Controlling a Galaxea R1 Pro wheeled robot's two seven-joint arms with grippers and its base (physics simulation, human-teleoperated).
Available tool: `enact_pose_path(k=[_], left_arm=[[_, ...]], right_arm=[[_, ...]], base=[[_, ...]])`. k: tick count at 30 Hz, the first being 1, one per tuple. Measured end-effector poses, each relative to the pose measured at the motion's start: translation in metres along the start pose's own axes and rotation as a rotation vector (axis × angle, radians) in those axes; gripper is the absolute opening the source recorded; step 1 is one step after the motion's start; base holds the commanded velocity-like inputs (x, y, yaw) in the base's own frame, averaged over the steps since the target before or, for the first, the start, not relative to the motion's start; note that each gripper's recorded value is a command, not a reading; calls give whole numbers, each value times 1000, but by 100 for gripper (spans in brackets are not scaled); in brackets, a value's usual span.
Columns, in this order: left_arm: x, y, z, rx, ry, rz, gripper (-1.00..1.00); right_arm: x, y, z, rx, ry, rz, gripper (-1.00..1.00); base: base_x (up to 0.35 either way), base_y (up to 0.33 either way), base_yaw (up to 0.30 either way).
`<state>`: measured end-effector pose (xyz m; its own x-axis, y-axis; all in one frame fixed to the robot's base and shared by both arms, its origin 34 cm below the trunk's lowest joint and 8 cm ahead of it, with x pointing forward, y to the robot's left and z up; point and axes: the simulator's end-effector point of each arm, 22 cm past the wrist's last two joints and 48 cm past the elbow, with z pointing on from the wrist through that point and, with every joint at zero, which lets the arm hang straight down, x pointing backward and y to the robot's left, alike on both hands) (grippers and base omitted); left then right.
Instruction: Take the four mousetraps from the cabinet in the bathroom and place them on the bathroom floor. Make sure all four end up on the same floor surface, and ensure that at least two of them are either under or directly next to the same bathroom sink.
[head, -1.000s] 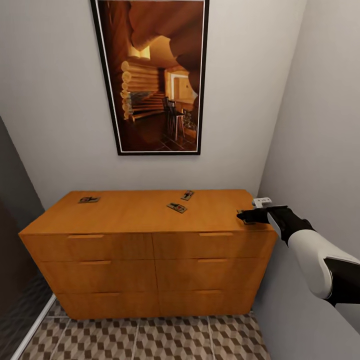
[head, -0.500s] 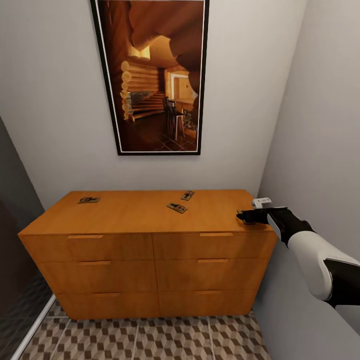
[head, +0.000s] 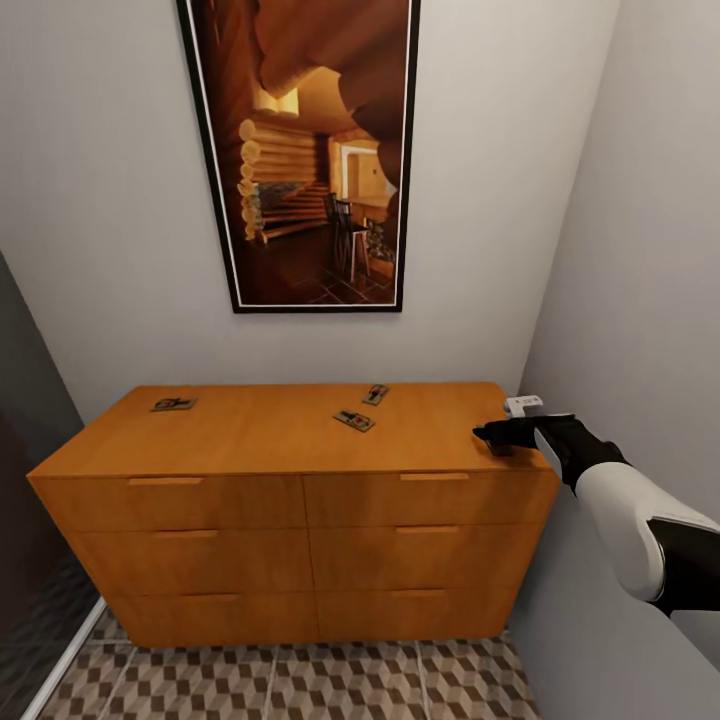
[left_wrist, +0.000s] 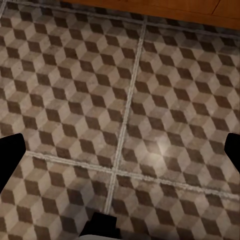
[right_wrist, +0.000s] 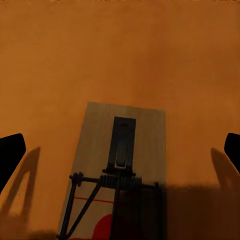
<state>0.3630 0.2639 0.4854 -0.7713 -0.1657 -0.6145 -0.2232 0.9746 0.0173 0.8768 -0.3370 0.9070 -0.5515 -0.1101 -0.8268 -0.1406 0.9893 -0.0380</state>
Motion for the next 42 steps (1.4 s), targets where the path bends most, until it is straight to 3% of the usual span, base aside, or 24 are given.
enact_pose_path(k=[42], left_arm=[[0, 0, 0, 0, 0, 0, 100]], right_arm=[[15, 1, 2, -3, 13, 20, 100]], base=[[2, 0, 0]])
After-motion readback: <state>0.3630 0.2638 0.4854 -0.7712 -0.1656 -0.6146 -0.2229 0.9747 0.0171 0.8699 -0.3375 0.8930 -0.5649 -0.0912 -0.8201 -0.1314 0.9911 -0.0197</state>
